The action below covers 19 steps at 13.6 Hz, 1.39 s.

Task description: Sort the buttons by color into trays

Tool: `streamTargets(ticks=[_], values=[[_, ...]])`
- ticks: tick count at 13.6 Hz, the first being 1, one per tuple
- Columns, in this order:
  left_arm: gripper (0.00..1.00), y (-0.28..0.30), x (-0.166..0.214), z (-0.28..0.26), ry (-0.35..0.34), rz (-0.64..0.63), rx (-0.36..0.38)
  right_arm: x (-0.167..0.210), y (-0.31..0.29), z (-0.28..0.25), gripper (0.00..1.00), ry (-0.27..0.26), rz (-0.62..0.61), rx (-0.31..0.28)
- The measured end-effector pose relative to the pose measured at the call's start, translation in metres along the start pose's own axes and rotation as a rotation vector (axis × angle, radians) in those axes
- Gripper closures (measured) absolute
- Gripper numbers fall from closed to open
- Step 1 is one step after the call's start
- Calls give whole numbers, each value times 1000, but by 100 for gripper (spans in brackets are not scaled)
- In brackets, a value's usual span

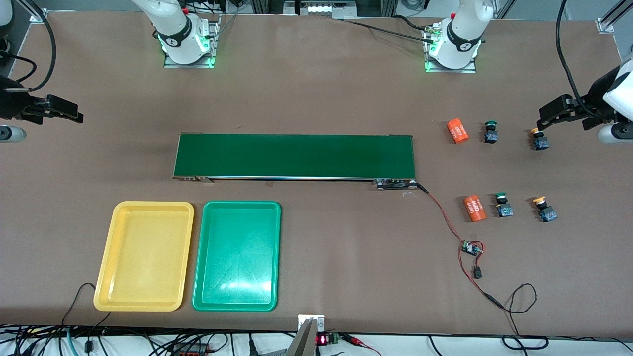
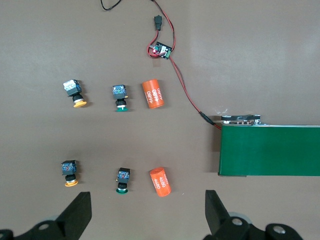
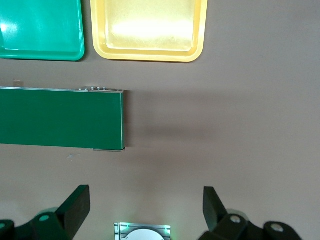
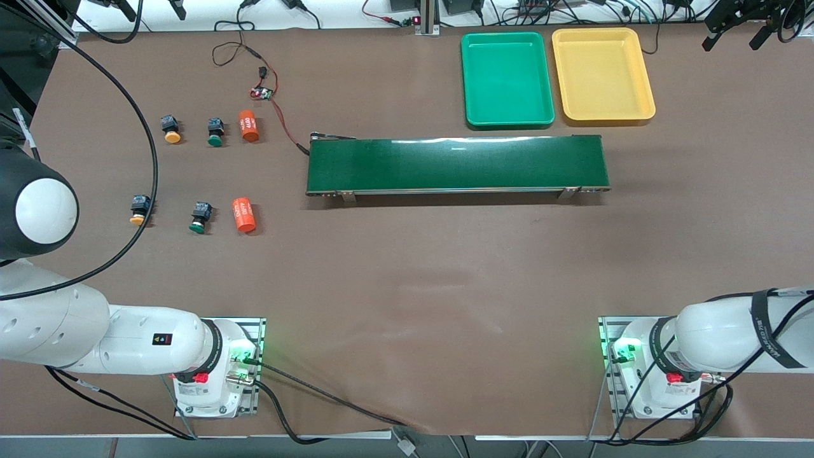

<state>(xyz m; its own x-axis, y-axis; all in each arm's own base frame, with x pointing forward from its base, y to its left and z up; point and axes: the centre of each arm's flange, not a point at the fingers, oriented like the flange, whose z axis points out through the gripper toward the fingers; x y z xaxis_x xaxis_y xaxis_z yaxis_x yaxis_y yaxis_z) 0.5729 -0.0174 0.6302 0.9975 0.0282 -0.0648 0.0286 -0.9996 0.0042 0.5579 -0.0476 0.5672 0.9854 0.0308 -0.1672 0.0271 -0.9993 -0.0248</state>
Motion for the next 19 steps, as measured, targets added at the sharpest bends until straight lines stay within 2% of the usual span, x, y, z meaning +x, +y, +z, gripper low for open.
streamTargets(ticks=[10, 19], values=[[0, 0, 1, 7, -18, 0, 1, 0, -1, 0, 0, 0, -2, 0], [0, -5, 44, 108, -192, -11, 20, 0, -1, 0, 0, 0, -1, 0]])
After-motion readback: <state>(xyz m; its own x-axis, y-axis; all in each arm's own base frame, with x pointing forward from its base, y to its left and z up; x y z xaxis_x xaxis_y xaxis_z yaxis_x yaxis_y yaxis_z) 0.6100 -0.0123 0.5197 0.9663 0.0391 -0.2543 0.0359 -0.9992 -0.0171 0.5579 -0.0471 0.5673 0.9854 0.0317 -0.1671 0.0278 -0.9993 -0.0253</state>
